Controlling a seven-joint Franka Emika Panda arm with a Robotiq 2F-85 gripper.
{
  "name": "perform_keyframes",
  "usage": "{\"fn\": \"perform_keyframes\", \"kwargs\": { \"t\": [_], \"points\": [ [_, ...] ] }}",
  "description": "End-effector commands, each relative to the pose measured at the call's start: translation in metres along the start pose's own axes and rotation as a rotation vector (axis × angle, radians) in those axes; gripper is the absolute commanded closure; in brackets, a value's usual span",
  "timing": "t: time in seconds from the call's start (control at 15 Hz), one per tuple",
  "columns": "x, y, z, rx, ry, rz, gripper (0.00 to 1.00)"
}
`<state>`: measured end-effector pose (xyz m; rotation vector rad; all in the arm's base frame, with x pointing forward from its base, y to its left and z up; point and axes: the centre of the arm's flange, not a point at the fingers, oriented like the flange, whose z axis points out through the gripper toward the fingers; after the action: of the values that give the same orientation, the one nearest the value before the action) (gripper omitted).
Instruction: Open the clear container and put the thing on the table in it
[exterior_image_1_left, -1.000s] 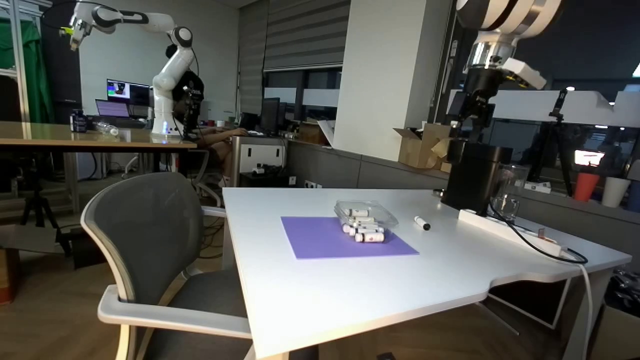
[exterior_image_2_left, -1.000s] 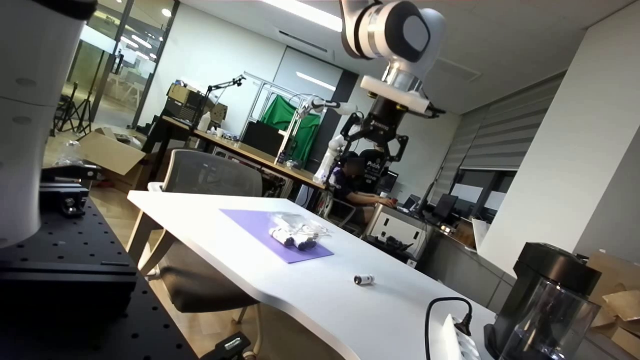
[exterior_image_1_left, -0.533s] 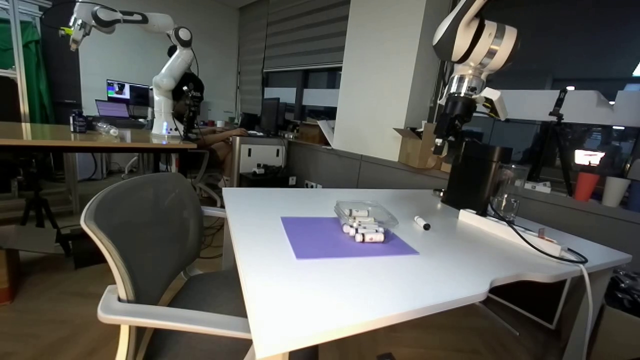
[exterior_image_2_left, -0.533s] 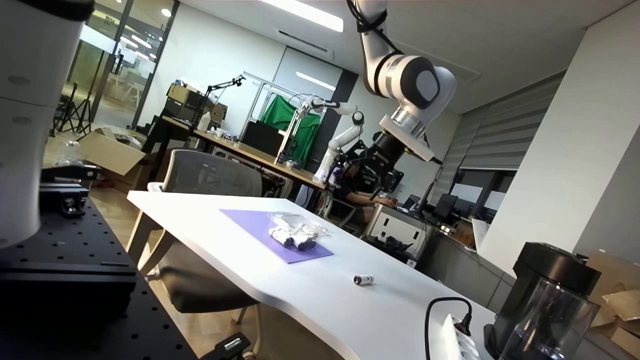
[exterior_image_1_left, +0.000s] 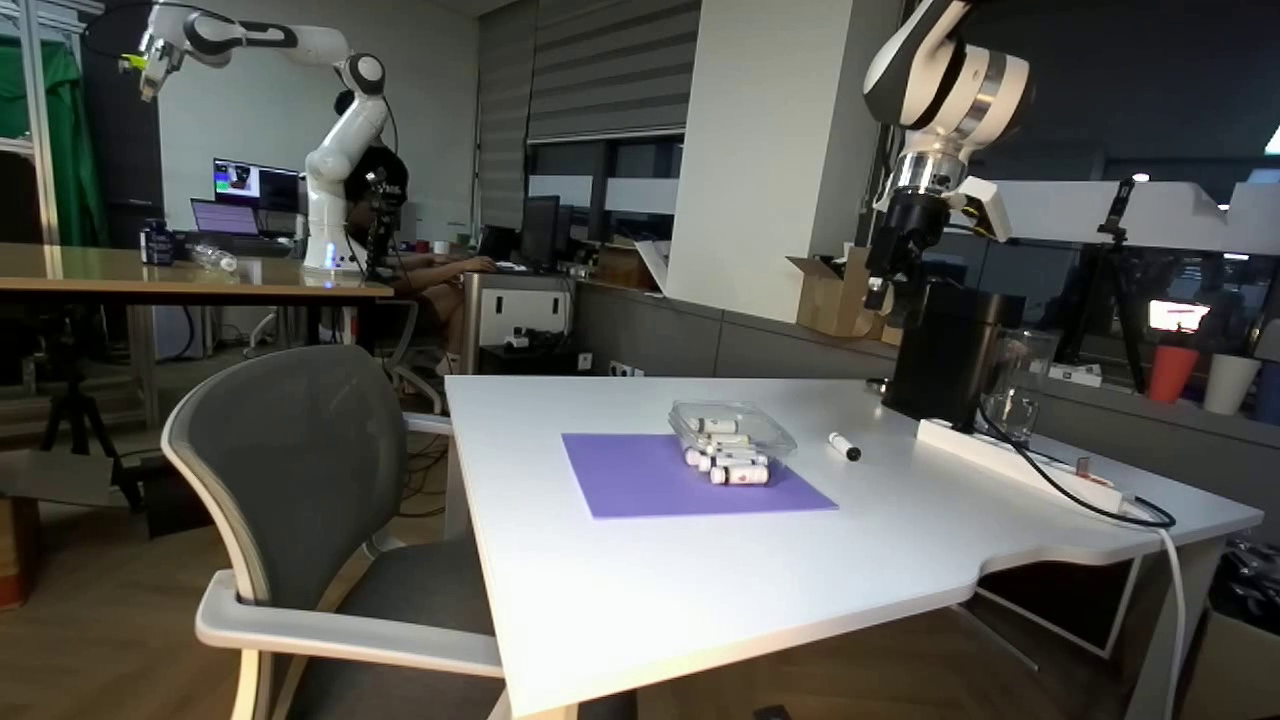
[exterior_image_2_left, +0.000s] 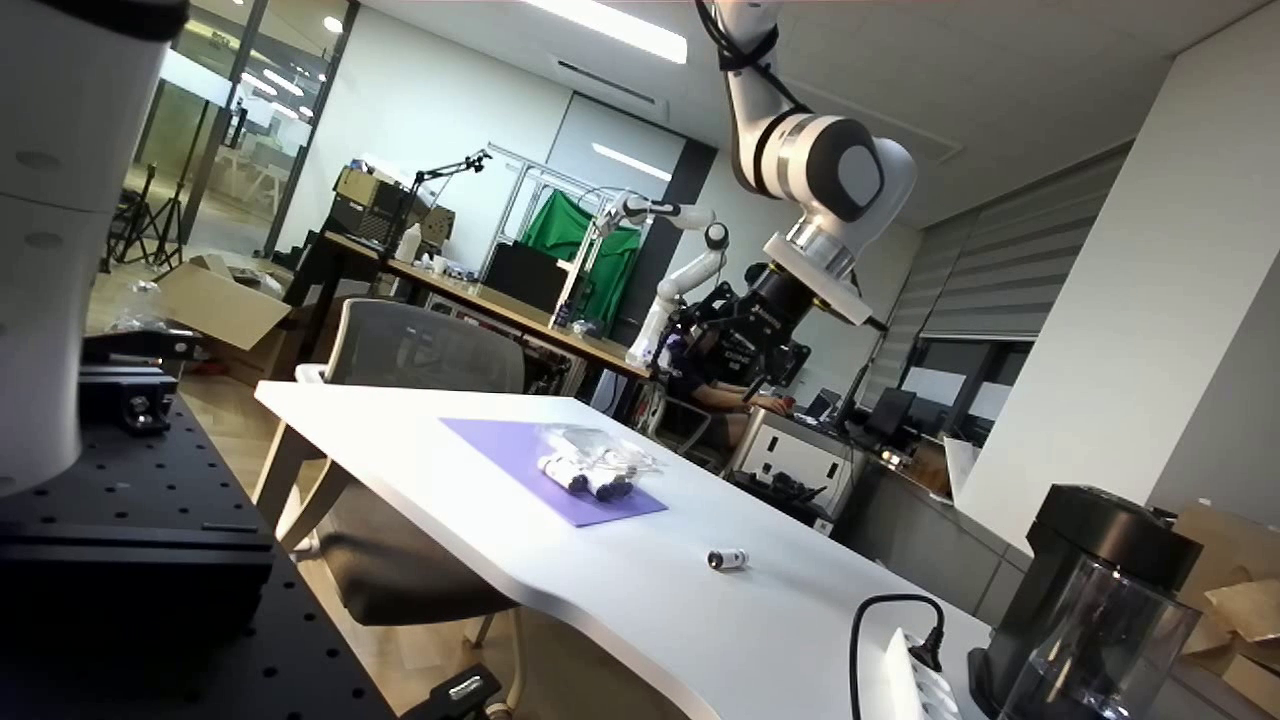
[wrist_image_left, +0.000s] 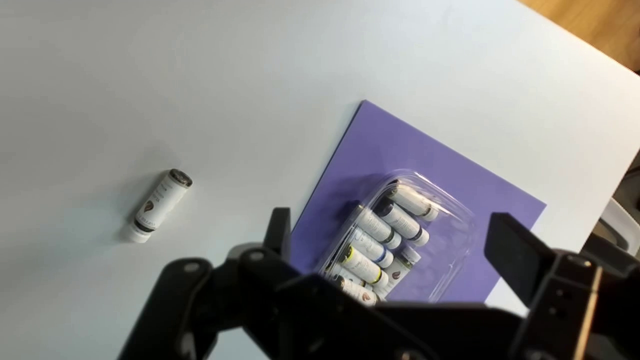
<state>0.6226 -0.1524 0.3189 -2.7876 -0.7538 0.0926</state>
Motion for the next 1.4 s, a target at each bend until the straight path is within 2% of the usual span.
{"fn": "perform_keyframes", "kwargs": {
  "t": [0.0, 0.27, 0.6, 0.87, 1.13, 1.33],
  "points": [
    [0.0, 0.0, 0.0, 0.0, 0.0, 0.0, 0.0],
    [0.028, 0.042, 0.0, -0.017, 0.077, -0.137, 0.0],
    [0.09, 0.094, 0.036, 0.0, 0.137, -0.276, 0.0],
    [0.136, 0.1, 0.085, 0.046, 0.177, -0.352, 0.0],
    [0.166, 0.1, 0.124, 0.095, 0.253, -0.336, 0.0],
    [0.178, 0.101, 0.139, 0.125, 0.296, -0.315, 0.0]
  ]
}}
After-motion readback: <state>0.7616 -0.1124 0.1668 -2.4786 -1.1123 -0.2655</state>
